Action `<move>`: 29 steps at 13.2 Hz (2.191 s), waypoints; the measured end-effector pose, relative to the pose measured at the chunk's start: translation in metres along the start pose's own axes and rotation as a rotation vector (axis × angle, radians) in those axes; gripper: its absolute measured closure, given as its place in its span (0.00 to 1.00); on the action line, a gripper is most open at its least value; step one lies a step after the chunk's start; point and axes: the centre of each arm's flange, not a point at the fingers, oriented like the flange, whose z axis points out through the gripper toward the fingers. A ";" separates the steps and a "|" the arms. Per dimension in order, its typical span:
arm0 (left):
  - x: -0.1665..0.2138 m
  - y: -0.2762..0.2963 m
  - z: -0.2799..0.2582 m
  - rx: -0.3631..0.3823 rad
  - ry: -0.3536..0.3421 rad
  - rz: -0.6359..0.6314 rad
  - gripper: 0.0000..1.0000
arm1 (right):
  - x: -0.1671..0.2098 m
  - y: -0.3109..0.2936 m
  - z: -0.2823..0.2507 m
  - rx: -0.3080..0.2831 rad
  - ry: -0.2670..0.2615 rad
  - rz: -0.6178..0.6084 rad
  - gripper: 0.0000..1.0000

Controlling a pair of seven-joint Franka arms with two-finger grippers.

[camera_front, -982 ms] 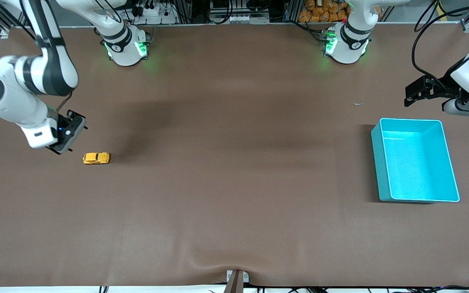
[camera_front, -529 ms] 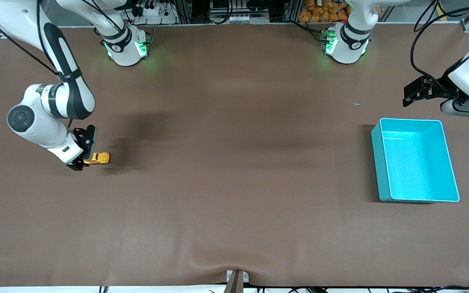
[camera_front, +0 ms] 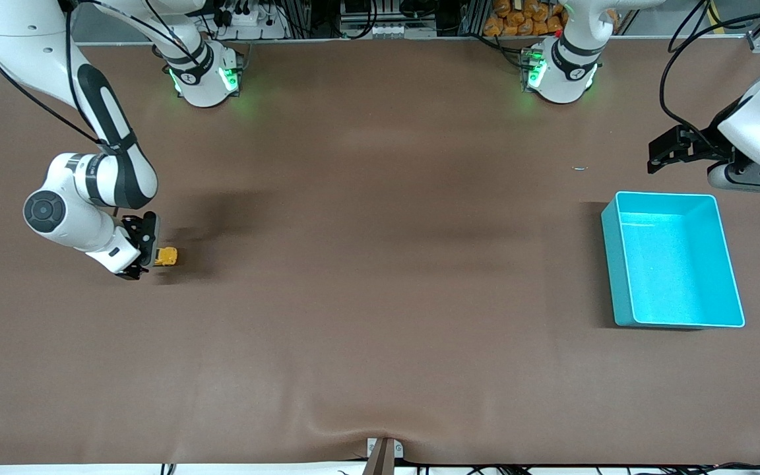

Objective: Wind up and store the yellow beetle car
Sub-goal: 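Grasp the yellow car with the right gripper and pull it backward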

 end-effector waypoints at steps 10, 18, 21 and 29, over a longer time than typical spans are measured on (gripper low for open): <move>0.000 0.000 0.001 0.000 -0.002 0.000 0.00 | -0.007 -0.001 0.022 0.013 -0.002 -0.004 0.38; 0.000 0.000 0.003 0.000 -0.006 0.000 0.00 | -0.008 0.000 0.022 0.013 -0.002 -0.027 0.56; 0.000 0.000 0.003 0.000 -0.006 -0.009 0.00 | -0.012 -0.001 0.022 0.013 -0.002 -0.019 0.56; 0.000 0.003 0.003 0.000 -0.006 -0.026 0.00 | -0.038 0.000 0.024 0.013 0.001 0.013 0.56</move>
